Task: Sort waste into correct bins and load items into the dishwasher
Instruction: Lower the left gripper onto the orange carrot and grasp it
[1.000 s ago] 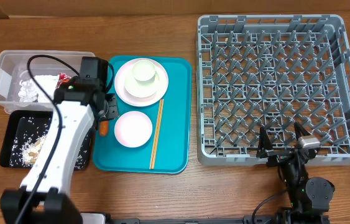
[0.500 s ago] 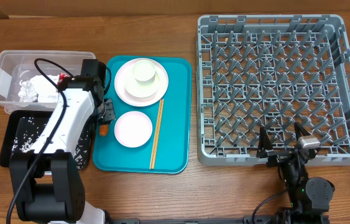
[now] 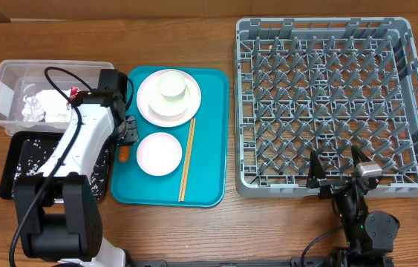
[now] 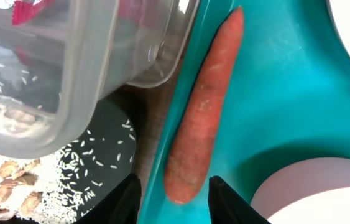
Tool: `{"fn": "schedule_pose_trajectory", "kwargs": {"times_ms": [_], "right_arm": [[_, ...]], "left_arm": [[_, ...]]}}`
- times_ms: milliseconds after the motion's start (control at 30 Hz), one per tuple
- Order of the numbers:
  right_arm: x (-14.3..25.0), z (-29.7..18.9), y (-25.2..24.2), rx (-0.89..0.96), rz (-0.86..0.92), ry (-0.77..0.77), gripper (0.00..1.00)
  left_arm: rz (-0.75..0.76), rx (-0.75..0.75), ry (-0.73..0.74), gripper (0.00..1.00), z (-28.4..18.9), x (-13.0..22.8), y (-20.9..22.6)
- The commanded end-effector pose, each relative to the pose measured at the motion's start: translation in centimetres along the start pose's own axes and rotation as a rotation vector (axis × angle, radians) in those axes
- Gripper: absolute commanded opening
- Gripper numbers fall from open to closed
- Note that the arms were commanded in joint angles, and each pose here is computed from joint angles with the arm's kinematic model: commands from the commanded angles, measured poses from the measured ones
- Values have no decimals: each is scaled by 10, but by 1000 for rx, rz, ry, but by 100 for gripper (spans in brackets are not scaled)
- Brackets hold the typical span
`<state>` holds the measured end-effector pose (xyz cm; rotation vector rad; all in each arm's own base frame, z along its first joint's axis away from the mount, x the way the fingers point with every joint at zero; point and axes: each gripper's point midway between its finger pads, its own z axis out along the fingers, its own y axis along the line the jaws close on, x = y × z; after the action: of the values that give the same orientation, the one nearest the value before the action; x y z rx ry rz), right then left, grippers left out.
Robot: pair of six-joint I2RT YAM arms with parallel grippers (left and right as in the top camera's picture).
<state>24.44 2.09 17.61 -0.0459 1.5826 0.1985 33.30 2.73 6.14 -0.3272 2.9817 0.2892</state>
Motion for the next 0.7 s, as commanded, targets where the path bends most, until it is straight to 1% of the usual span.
{"fn": "schedule_pose_trajectory", "kwargs": {"times_ms": [0,233,500,667], "right_arm": [[1,0,-1,4,3,-7,100],[1,0,-1,4,3,-7,100],[1,0,-1,4,3,-7,100],[1,0,-1,4,3,-7,100]], "left_arm": [[21,-16,8,38,6,1,3],[27,-17,16,38,13,4,2],[53,-16,13,43,30,12,0],[50,-10,1,41,32,11,-1]]}}
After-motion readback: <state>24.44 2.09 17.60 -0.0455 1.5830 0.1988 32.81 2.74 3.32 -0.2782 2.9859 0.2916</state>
